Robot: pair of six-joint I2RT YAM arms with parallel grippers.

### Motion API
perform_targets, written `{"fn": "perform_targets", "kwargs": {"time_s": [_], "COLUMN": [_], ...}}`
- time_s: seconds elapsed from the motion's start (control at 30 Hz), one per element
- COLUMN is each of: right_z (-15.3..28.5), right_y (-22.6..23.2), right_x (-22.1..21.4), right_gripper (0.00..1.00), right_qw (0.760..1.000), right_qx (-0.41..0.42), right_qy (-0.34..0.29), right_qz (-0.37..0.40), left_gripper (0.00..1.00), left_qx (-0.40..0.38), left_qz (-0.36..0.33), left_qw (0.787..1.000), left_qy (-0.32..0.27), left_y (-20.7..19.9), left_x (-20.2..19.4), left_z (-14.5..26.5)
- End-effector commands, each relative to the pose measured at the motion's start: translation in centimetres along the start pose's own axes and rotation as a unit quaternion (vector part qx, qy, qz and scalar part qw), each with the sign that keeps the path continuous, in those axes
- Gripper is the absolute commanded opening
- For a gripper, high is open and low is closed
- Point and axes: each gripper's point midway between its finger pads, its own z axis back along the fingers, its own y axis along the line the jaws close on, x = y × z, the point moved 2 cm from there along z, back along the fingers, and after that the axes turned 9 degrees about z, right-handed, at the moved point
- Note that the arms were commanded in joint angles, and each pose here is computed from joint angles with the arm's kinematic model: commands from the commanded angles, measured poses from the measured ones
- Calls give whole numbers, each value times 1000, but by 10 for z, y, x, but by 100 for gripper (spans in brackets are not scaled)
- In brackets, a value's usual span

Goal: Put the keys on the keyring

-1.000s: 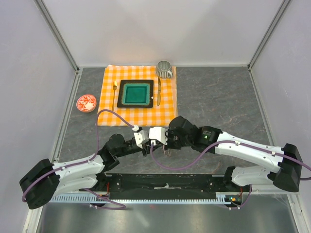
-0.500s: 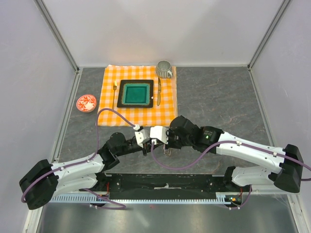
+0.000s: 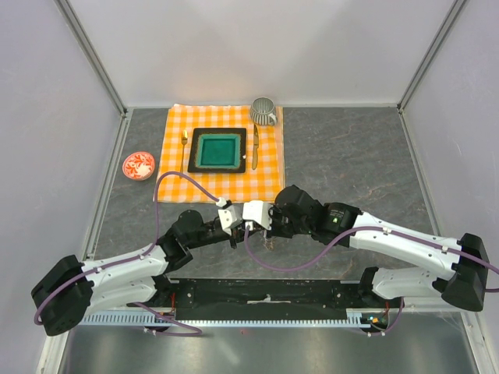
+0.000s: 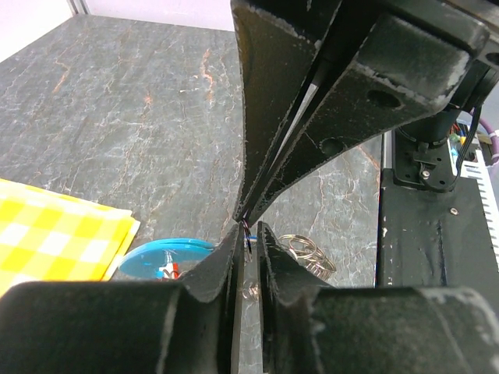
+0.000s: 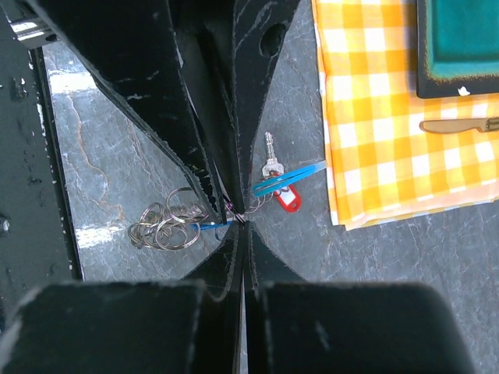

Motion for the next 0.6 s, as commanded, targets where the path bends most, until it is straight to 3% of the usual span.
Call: {"fn": "perform_targets", "kwargs": {"time_s": [0.0, 0.3, 0.57], "right_z": [-5, -5, -7], "right_y": [-4, -7, -9], "right_x": [16, 17, 18], "right_gripper": [0, 0, 0], "right_qw": [999, 999, 998], "right_qx": [-12, -24, -38], "right_qy": [-32, -35, -45], "right_qz": [11, 2, -19], "left_gripper": [18, 21, 29], "left_qx": [10, 28, 48], "left_qz": [-13, -8, -5], "left_qw": [999, 998, 999], "left_qy": [35, 48, 10], "left_y": [6, 11, 15], "left_x": [-7, -12, -4], "left_z": [-5, -4, 0]}}
